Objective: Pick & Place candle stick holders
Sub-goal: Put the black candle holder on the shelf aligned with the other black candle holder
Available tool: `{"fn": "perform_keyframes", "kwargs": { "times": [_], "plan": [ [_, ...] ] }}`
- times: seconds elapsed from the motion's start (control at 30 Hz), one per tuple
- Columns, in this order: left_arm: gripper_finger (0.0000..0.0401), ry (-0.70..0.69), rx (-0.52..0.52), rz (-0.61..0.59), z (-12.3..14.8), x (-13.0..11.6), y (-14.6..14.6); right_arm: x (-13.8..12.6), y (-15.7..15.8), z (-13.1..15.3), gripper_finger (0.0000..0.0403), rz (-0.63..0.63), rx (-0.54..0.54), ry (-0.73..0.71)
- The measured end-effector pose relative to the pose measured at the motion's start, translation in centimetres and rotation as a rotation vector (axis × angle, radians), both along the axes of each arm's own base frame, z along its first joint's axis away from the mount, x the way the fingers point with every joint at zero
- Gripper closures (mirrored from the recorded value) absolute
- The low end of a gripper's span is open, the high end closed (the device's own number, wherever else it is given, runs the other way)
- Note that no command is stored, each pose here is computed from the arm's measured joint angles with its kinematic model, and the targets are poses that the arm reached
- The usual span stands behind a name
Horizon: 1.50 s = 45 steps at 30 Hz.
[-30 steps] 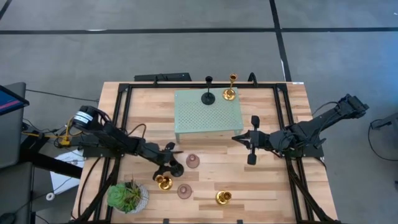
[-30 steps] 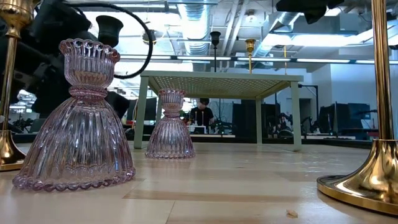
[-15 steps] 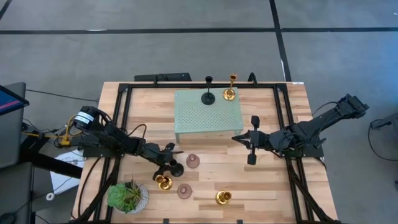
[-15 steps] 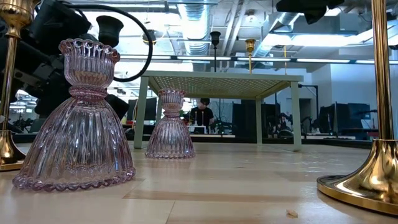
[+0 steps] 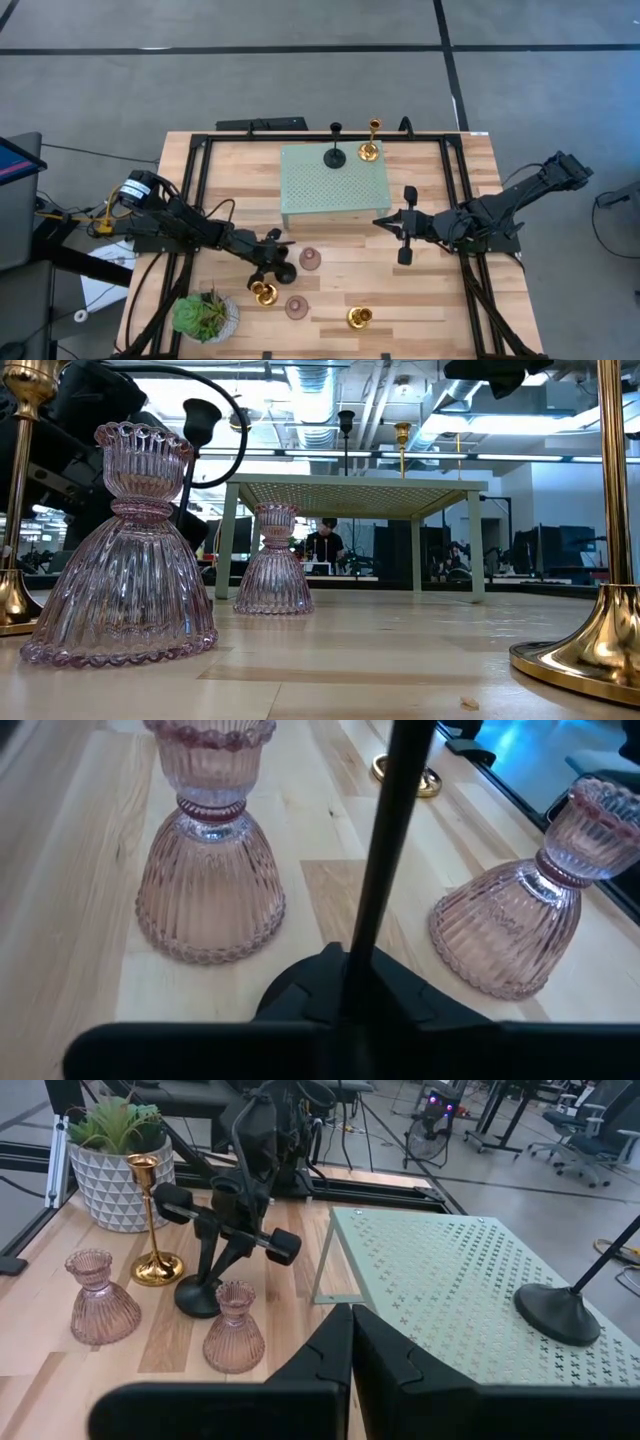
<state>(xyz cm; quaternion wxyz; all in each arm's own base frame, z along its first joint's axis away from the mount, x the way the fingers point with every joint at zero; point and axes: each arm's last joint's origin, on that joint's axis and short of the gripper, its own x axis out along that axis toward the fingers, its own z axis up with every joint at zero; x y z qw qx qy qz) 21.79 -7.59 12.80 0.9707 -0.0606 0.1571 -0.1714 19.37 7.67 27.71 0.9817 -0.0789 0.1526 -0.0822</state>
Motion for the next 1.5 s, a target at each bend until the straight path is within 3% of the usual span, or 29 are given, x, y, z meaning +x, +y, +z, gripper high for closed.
{"fn": "perform_keyframes", "kwargs": {
  "times": [0.27, 0.47, 0.7, 0.93, 1.2, 1.5],
  "plan": [
    [0.0386, 0.011, -0.046, 0.032, 0.1, 0.0, 0.0, 0.0, 0.0, 0.0, 0.0403, 0.002, 0.0, 0.001],
    [0.0365, 0.001, -0.041, 0.059, 0.2, 0.1, 0.2, 0.0, 0.0, 0.0, 0.0403, 0.003, 0.001, 0.001],
    [0.0387, -0.017, -0.035, 0.092, 0.3, 0.1, 0.3, 0.0, 0.0, 0.0, 0.0403, 0.003, 0.0, 0.001],
    [0.0374, -0.042, -0.048, 0.097, 0.6, 0.2, 0.2, 0.0, 0.0, 0.0, 0.0403, 0.002, 0.0, 0.001],
    [0.0385, -0.099, -0.078, 0.092, 2.3, 0.8, 0.0, 0.2, -0.4, -0.1, 0.0403, -0.009, 0.021, 0.004],
    [0.0387, -0.077, -0.092, 0.2, 5.5, -1.5, 1.1, 0.5, -1.0, -0.1, 0.0403, -0.007, 0.071, 0.009]
  ]
}}
